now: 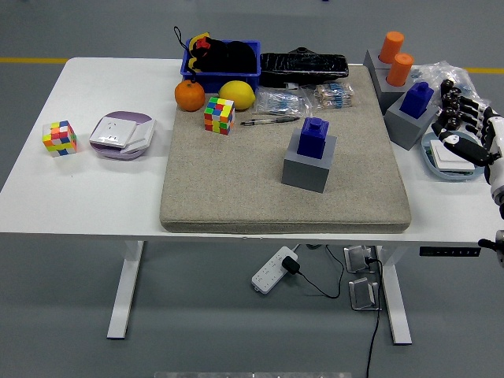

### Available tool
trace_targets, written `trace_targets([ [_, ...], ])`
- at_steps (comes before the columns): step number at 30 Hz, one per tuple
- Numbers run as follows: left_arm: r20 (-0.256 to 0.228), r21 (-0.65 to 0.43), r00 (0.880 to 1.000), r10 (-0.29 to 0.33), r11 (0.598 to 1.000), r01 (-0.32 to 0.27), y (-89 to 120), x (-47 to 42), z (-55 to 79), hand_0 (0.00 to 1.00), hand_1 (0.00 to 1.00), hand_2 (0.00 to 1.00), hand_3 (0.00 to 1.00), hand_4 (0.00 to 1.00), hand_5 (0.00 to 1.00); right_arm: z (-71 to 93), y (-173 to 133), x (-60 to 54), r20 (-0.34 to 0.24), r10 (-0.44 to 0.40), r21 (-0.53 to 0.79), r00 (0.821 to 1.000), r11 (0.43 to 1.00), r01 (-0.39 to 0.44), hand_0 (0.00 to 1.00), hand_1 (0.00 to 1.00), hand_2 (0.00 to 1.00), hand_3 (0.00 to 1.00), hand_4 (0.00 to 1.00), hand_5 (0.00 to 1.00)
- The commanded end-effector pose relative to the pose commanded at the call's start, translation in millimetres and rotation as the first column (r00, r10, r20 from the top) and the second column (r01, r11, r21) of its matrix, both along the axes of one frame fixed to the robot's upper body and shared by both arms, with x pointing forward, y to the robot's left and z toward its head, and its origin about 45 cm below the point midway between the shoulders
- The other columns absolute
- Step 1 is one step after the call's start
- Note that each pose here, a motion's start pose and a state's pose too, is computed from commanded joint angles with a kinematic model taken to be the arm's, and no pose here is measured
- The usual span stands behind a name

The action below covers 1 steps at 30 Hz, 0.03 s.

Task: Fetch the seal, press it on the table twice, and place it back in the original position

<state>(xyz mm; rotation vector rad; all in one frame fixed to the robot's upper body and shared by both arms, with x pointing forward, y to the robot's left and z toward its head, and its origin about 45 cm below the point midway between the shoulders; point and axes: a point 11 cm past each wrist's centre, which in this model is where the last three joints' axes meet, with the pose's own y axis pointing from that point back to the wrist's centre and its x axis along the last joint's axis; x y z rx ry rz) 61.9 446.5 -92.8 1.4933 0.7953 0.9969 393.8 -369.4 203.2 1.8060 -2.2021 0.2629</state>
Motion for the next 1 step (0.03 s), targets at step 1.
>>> trace_targets([
  [1, 0.000, 0.000, 1.000, 0.000, 1.000, 0.000, 0.0, 0.0, 0.0, 0.828, 0.794, 0.758, 0.814, 0.739, 0.335, -0.1, 0.0, -0.1, -0.001, 0.000, 0.000, 1.000, 1.000, 0.000, 0.905, 0.847, 0.846, 0.847, 0.874, 0.238],
])
